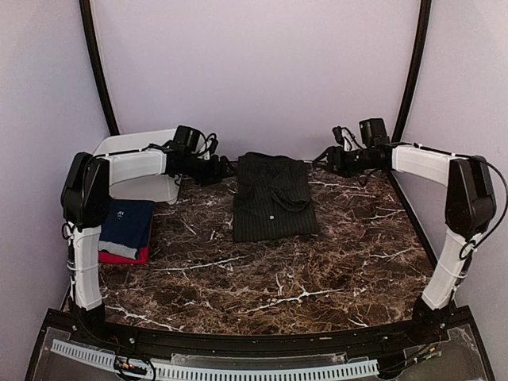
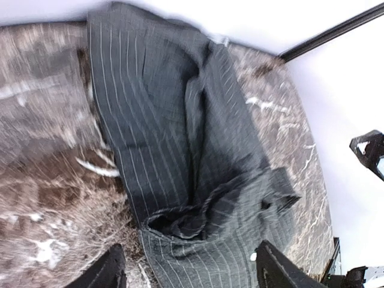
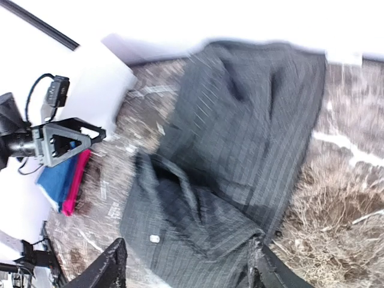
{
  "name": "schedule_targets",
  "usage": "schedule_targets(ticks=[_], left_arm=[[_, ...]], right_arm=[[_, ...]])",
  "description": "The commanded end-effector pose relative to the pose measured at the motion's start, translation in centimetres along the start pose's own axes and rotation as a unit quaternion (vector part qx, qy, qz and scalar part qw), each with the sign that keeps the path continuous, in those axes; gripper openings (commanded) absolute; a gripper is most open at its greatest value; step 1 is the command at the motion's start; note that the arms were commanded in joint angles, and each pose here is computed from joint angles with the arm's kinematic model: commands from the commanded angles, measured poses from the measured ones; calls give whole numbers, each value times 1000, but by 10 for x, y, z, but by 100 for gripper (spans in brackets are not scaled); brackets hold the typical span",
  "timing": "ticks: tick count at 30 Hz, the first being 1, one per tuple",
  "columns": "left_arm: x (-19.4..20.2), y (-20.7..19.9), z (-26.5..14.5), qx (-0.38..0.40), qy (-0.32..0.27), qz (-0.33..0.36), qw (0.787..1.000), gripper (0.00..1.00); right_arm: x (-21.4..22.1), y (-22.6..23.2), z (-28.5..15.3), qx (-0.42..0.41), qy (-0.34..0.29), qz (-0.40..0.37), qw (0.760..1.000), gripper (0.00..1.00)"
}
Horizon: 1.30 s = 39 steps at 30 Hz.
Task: Fold and stack the mixed laundry pile
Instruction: Fold the rectangle-folded shirt at the center of the board, then adjust the bundle of staple boxes at the corner of the board.
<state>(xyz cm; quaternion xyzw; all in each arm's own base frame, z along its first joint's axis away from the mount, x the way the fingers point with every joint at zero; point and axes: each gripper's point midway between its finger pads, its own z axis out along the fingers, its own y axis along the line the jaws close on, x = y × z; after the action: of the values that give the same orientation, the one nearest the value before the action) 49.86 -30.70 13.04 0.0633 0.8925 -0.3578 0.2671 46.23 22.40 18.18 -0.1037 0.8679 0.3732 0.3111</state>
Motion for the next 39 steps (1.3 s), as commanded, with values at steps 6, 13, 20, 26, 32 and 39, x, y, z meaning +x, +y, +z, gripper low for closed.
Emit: schedule_targets(ticks=[6,13,20,26,32,39], left_arm=[[38,-38,-50,47,4,26,999,63],[105,-50,-24,68,52,30,996,44],[113,-56,-3,72,68,34,995,43],[109,-54,8,66,75,40,994,44],[104,-50,16,52,80,48,994,44],[88,-52,28,54,73,55,994,50]], right_arm=[[61,52,-3,-84,58,-20,995,43],[132,60,35,-78,126,-11,989,22],[138,22,72,-15,149,-16,989,17],[107,1,103,27,138,-31,990,18],[66,-25,115,57,102,-19,993,20],[17,-38,122,39,54,-31,997,34]])
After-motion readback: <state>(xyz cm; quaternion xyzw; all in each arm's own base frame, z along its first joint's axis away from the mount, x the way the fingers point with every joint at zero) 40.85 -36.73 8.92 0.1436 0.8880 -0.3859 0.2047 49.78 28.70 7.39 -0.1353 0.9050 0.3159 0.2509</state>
